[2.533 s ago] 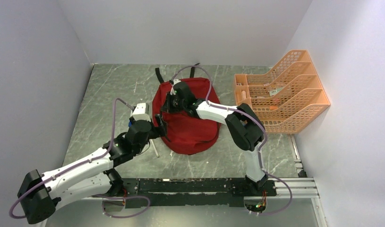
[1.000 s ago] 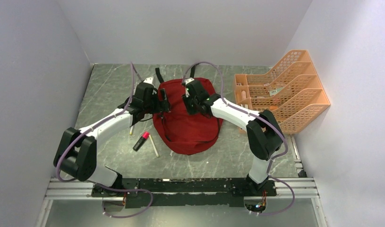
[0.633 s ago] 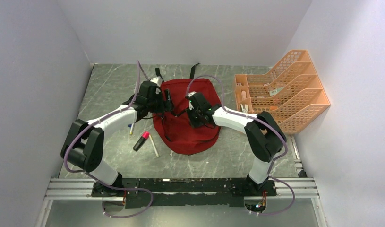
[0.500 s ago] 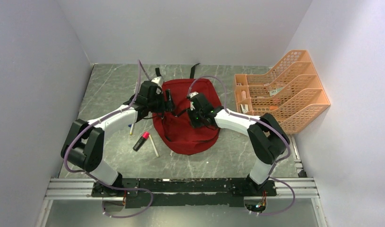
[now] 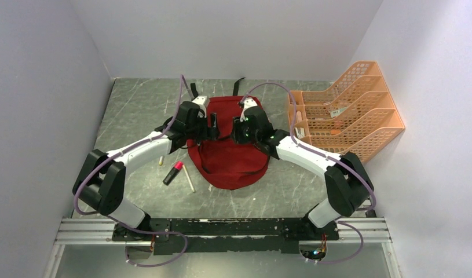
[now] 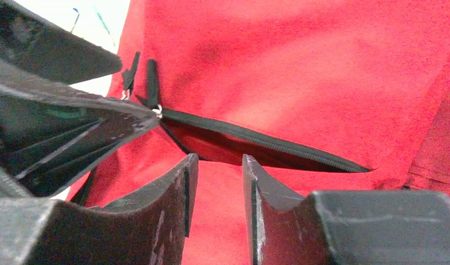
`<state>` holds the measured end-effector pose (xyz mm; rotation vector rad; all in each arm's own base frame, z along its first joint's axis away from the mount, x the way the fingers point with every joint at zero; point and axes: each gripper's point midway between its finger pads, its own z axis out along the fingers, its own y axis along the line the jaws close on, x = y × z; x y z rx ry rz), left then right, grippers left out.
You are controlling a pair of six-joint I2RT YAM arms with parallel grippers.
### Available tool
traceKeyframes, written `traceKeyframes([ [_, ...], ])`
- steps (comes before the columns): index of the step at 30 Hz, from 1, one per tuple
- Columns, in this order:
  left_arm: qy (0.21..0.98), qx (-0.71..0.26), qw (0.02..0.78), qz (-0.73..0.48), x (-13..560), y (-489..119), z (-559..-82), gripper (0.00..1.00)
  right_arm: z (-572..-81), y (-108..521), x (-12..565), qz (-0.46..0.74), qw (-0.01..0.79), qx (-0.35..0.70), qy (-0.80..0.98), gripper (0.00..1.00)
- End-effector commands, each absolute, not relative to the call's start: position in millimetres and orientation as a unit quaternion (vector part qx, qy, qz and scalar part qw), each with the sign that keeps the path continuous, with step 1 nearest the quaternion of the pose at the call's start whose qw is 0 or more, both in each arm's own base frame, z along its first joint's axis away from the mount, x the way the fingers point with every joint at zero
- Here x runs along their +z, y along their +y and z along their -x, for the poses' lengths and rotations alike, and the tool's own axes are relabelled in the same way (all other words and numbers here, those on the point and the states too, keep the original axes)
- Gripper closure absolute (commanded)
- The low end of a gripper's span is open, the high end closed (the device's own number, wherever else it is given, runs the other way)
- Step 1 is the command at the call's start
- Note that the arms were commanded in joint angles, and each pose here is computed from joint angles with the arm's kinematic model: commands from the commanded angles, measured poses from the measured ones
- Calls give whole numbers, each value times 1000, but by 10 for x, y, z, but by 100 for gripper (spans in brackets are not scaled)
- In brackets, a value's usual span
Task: Pack the student bag
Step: Unzip the student bag at the center of the board.
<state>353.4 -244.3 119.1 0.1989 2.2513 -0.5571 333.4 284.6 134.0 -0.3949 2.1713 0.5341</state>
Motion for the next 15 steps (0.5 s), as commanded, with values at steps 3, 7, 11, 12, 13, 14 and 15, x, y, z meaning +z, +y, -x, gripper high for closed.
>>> traceKeyframes([
  [3,877,-202,426,-87,1382,-2405,-3640,21,-3574,2788,1209,113,420,209,876,65],
  [7,879,-193,428,-85,1380,-2380,-3657,21,-3652,2794,1061,112,406,194,886,69],
  [11,881,-187,426,-83,1352,-2345,-3636,21,-3660,2818,901,119,391,188,893,70],
  [12,882,-187,425,-83,1341,-2346,-3631,21,-3656,2828,858,120,387,189,894,70],
  [13,882,-188,424,-83,1329,-2351,-3624,21,-3655,2840,826,121,384,191,895,70],
  [14,883,-189,421,-83,1309,-2353,-3617,21,-3660,2852,800,121,384,192,895,70],
  [15,884,-189,419,-83,1293,-2358,-3614,21,-3657,2871,779,122,385,197,894,70],
])
